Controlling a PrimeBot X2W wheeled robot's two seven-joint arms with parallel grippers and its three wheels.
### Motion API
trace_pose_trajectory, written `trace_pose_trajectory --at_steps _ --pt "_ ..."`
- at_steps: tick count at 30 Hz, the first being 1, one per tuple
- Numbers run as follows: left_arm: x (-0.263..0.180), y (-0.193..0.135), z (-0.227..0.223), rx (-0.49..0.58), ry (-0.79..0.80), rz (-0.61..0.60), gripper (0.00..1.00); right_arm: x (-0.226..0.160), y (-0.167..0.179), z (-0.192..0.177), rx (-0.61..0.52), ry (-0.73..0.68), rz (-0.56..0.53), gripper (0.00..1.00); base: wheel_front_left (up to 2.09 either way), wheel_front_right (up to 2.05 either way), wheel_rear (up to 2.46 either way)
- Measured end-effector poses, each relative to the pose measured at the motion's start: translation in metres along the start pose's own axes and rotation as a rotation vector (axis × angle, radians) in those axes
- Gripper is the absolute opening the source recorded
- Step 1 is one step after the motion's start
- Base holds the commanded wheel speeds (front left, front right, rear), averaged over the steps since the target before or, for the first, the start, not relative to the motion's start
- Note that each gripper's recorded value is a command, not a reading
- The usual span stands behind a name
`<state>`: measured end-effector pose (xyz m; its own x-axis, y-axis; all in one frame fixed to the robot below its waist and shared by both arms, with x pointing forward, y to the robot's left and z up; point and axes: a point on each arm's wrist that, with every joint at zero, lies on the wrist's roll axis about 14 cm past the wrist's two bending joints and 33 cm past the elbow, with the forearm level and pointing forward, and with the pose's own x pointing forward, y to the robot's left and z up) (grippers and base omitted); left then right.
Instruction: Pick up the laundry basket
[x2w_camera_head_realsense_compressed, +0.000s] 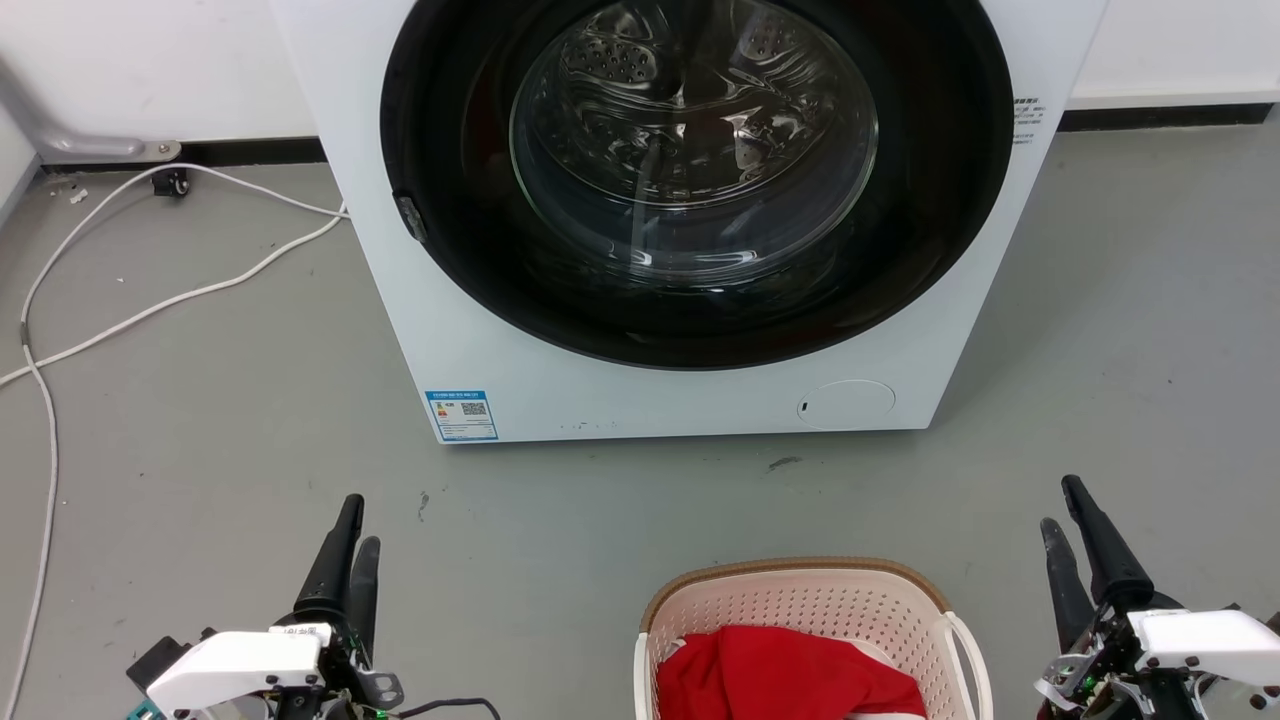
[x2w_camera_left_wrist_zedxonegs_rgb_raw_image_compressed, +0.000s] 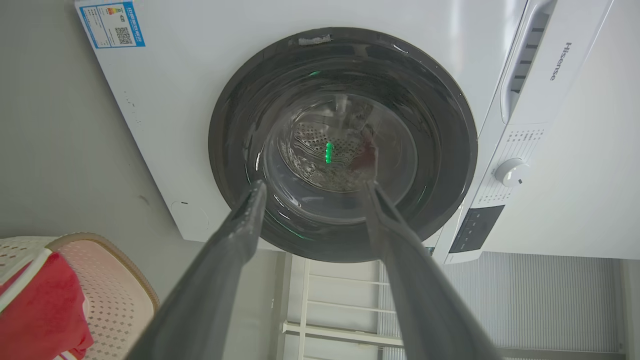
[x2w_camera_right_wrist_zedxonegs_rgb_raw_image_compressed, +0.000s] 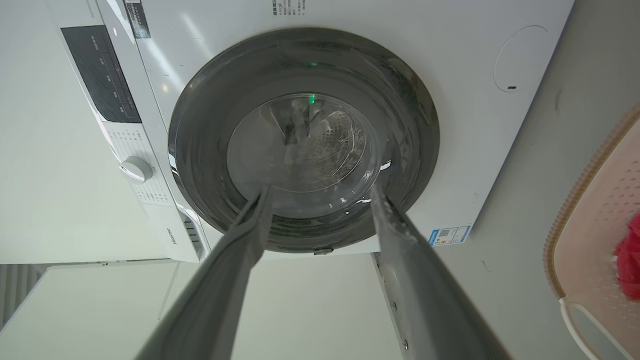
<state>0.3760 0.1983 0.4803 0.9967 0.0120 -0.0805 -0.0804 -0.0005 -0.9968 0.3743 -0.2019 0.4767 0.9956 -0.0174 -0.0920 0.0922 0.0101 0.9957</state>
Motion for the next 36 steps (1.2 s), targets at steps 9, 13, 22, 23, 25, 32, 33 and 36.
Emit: trace_pose_trajectory --at_steps 9,13,22,23,25,32,33,36 --pt "0.001 -0.008 0.004 0.148 -0.026 -0.012 1.00 0.002 0.014 0.003 -0.178 -0.026 0.035 1.00 0.00 0.00 0.00" --pt "0.003 -0.013 0.003 0.232 -0.032 -0.018 1.00 0.003 0.022 0.001 -0.282 -0.025 0.058 1.00 0.00 0.00 0.00" --pt "0.004 -0.024 -0.007 0.432 -0.026 -0.030 1.00 0.002 0.037 -0.008 -0.520 -0.021 0.107 1.00 0.00 0.00 0.00" --pt "0.004 -0.025 -0.008 0.453 -0.026 -0.029 1.00 0.001 0.038 -0.009 -0.544 -0.025 0.112 1.00 0.00 0.00 0.00" --pt "0.005 -0.026 -0.010 0.493 -0.026 -0.032 1.00 0.000 0.040 -0.010 -0.588 -0.026 0.120 1.00 0.00 0.00 0.00" --pt "0.004 -0.031 -0.014 0.625 -0.036 -0.039 1.00 -0.002 0.050 -0.015 -0.732 -0.035 0.157 1.00 0.00 0.00 0.00" --pt "0.004 -0.031 -0.015 0.642 -0.036 -0.041 1.00 -0.002 0.050 -0.015 -0.749 -0.037 0.159 1.00 0.00 0.00 0.00" --pt "0.004 -0.034 -0.016 0.692 -0.044 -0.048 1.00 -0.004 0.051 -0.016 -0.800 -0.040 0.166 1.00 0.00 0.00 0.00"
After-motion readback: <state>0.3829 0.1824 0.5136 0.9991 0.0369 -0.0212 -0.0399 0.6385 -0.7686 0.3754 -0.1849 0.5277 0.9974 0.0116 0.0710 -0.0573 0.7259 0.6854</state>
